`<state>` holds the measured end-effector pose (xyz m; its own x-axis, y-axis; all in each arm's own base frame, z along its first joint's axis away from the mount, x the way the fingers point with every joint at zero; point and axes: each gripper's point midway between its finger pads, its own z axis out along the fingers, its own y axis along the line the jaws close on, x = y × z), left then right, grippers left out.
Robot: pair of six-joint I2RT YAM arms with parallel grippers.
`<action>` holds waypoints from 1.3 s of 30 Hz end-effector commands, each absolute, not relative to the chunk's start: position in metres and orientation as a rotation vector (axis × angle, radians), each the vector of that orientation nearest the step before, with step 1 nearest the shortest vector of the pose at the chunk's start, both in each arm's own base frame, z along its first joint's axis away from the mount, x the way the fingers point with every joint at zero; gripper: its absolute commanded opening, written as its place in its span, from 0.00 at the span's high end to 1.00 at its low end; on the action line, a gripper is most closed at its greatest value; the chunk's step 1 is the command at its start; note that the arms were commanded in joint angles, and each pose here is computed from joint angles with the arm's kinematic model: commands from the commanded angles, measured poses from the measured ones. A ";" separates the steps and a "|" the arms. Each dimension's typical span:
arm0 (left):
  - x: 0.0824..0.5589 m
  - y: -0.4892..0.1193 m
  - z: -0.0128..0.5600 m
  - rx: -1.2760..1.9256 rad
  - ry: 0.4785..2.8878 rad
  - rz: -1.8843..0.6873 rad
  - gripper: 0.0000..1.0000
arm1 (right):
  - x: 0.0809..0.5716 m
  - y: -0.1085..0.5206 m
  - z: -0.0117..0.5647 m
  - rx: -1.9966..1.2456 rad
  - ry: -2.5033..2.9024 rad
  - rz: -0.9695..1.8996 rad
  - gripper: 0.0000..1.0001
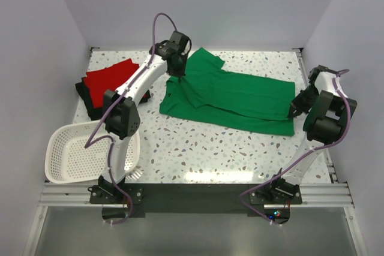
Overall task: Fold and stack the t-shirts
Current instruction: Fold the tshirt
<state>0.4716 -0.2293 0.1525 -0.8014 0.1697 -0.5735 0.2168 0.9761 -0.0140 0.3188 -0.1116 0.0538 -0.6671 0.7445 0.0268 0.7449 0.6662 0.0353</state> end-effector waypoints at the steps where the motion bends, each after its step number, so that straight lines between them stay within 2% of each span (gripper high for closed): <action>1: 0.478 -0.221 0.180 0.234 2.450 -0.110 1.00 | 0.327 -0.117 0.062 -1.303 -2.881 -0.037 1.00; 20: 0.505 -0.229 0.164 0.207 2.432 -0.143 1.00 | 0.341 -0.120 0.053 -1.341 -2.859 -0.059 1.00; 21: 0.507 -0.232 0.163 0.206 2.430 -0.155 0.98 | 0.345 -0.120 0.056 -1.343 -2.870 -0.069 0.98; 22: 0.512 -0.235 0.163 0.193 2.414 -0.173 0.91 | 0.347 -0.119 0.057 -1.341 -2.873 -0.084 0.90; 23: 0.515 -0.236 0.163 0.185 2.408 -0.189 0.73 | 0.351 -0.117 0.059 -1.346 -2.881 -0.114 0.74; 25: 0.522 -0.244 0.166 0.151 2.375 -0.255 0.50 | 0.362 -0.117 0.068 -1.357 -2.920 -0.162 0.59; 26: 0.524 -0.245 0.173 0.134 2.356 -0.282 0.40 | 0.368 -0.115 0.073 -1.364 -2.937 -0.199 0.47; 27: 0.525 -0.247 0.176 0.127 2.344 -0.305 0.29 | 0.373 -0.116 0.079 -1.371 -2.960 -0.214 0.44; 29: 0.526 -0.247 0.183 0.103 2.321 -0.323 0.21 | 0.380 -0.115 0.092 -1.386 -3.008 -0.258 0.40; 31: 0.519 -0.242 0.179 0.100 2.339 -0.309 0.20 | 0.382 -0.113 0.098 -1.375 -3.040 -0.279 0.39; 35: 0.490 -0.222 0.154 0.094 2.418 -0.255 0.23 | 0.372 -0.105 0.103 -1.331 -3.085 -0.307 0.39; 39: 0.457 -0.203 0.133 0.087 2.466 -0.227 0.26 | 0.333 -0.095 0.083 -1.290 -3.044 -0.241 0.39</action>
<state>0.4609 -0.2117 0.1030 -0.8335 0.0490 -0.5503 0.1297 0.9856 -0.1087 0.3495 -0.1032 0.0804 -0.6592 0.7471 -0.0862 0.7233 0.6612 0.1992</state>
